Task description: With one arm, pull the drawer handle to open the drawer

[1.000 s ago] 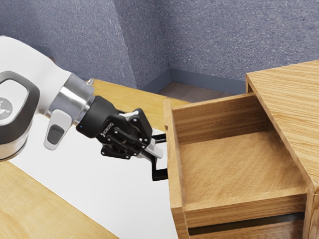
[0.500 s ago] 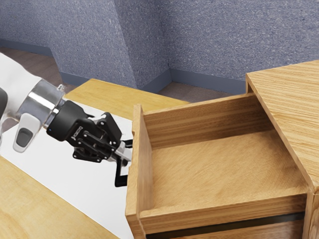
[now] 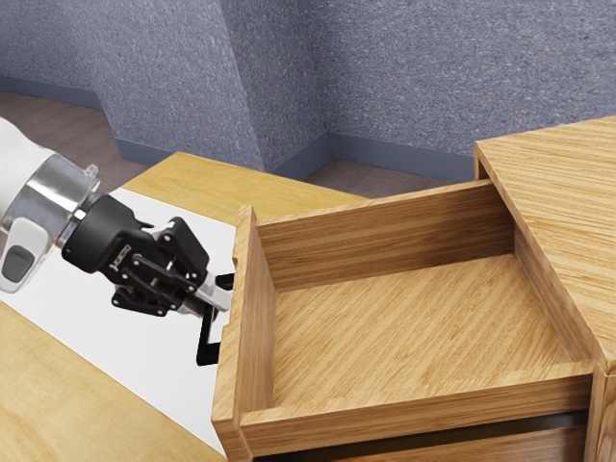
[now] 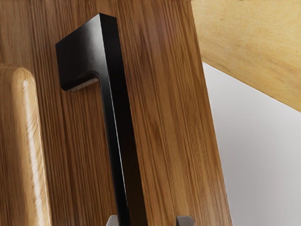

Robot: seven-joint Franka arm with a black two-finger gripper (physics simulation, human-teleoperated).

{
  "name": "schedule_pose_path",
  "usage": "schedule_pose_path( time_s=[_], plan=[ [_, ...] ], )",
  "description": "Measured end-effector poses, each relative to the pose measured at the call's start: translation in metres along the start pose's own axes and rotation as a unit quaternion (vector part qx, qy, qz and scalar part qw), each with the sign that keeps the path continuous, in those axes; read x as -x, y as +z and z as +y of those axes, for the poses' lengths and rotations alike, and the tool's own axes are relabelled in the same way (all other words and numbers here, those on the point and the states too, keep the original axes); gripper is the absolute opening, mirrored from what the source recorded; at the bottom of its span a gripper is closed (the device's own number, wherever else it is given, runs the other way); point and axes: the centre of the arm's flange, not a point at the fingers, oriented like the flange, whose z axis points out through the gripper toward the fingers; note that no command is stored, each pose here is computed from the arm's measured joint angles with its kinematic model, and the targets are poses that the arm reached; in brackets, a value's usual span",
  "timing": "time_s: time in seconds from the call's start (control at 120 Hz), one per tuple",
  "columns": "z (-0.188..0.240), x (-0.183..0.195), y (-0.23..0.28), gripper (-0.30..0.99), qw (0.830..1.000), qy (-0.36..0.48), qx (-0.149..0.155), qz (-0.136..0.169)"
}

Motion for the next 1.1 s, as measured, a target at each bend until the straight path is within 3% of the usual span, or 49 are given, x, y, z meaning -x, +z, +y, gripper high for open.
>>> schedule_pose_path(
  time_s=[0.283, 0.483, 0.55, 0.667, 0.733, 0.892, 0.983, 1.1],
  plan=[
    [0.002, -0.003, -0.017, 0.12, 1.0, -0.006, -0.008, 0.004],
    [-0.027, 0.012, -0.06, 0.27, 1.0, -0.001, -0.011, -0.021],
    [-0.047, 0.033, -0.068, 0.36, 0.999, -0.007, 0.025, -0.042],
    [-0.094, 0.074, -0.057, 0.48, 0.99, -0.024, 0.119, -0.069],
    [-0.117, 0.085, -0.04, 0.53, 0.982, -0.04, 0.169, -0.073],
    [-0.138, 0.098, -0.027, 0.62, 0.955, -0.122, 0.255, -0.092],
    [-0.134, 0.096, -0.025, 0.64, 0.936, -0.177, 0.288, -0.103],
    [-0.127, 0.092, -0.029, 0.66, 0.915, -0.244, 0.301, -0.114]
  ],
)
